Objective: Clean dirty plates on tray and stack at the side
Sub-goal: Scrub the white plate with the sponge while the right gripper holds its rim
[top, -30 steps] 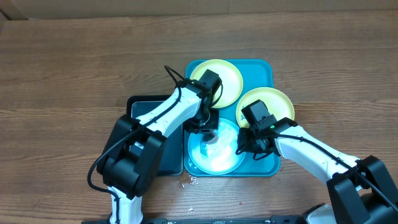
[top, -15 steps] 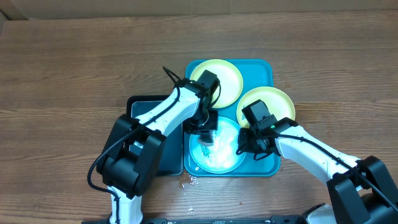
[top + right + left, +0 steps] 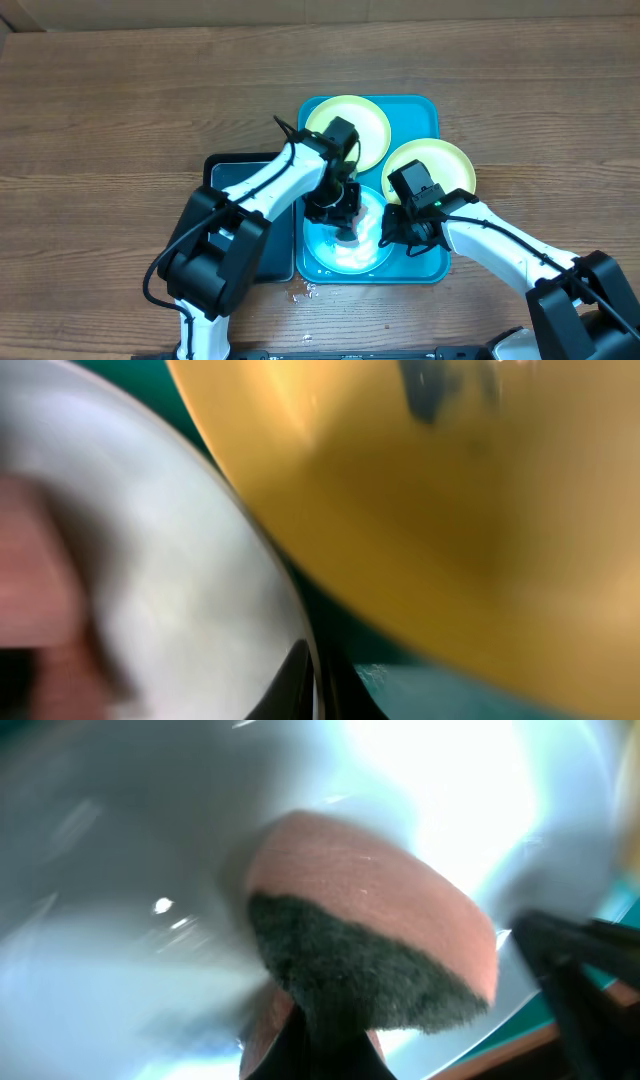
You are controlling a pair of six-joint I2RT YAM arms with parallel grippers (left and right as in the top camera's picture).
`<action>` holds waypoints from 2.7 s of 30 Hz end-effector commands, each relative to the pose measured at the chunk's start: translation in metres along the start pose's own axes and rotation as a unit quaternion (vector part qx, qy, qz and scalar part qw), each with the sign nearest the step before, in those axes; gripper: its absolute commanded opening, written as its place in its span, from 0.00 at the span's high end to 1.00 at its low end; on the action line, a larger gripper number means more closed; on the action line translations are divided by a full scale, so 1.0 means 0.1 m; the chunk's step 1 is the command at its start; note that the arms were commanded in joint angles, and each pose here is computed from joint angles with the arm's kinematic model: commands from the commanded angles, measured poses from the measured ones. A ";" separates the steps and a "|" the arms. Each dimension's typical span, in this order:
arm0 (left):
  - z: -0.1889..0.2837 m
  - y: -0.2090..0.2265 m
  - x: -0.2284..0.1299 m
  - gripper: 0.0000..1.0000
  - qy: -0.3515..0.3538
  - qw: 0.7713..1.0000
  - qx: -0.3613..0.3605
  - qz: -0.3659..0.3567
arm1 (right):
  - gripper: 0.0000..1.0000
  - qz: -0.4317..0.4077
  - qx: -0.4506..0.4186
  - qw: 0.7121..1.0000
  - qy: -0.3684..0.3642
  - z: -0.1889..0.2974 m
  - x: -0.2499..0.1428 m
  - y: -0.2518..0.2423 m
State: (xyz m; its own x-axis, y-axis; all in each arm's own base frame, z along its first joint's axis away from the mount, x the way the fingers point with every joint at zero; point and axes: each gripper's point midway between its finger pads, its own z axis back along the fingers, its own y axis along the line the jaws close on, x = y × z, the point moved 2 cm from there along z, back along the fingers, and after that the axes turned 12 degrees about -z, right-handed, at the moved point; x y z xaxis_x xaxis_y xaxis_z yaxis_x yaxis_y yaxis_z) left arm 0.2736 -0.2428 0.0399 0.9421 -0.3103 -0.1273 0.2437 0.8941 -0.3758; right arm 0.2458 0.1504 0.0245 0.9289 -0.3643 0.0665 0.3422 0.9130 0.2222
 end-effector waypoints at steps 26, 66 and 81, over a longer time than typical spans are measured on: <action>-0.37 0.08 -0.26 0.96 0.035 0.998 0.046 0.011 | 0.96 -0.087 -0.054 0.994 -0.028 -0.01 0.05 -0.23; -0.56 -0.77 0.07 0.96 -0.007 0.986 -0.134 -0.101 | 0.96 -0.084 -0.061 0.994 -0.022 0.00 0.03 -0.27; 0.24 0.49 0.05 0.96 -0.063 0.985 0.160 0.028 | 0.96 -0.084 -0.061 0.994 -0.022 0.00 0.03 -0.27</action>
State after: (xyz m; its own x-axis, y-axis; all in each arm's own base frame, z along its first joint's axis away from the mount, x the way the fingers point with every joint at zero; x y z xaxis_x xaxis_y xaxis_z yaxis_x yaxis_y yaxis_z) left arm 0.2692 -0.2389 0.0318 0.9483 -0.2947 -0.1177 0.2501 0.9225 -0.2940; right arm 0.2443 0.1323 0.0259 0.8452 -0.5298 0.0708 0.5145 0.8422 0.1610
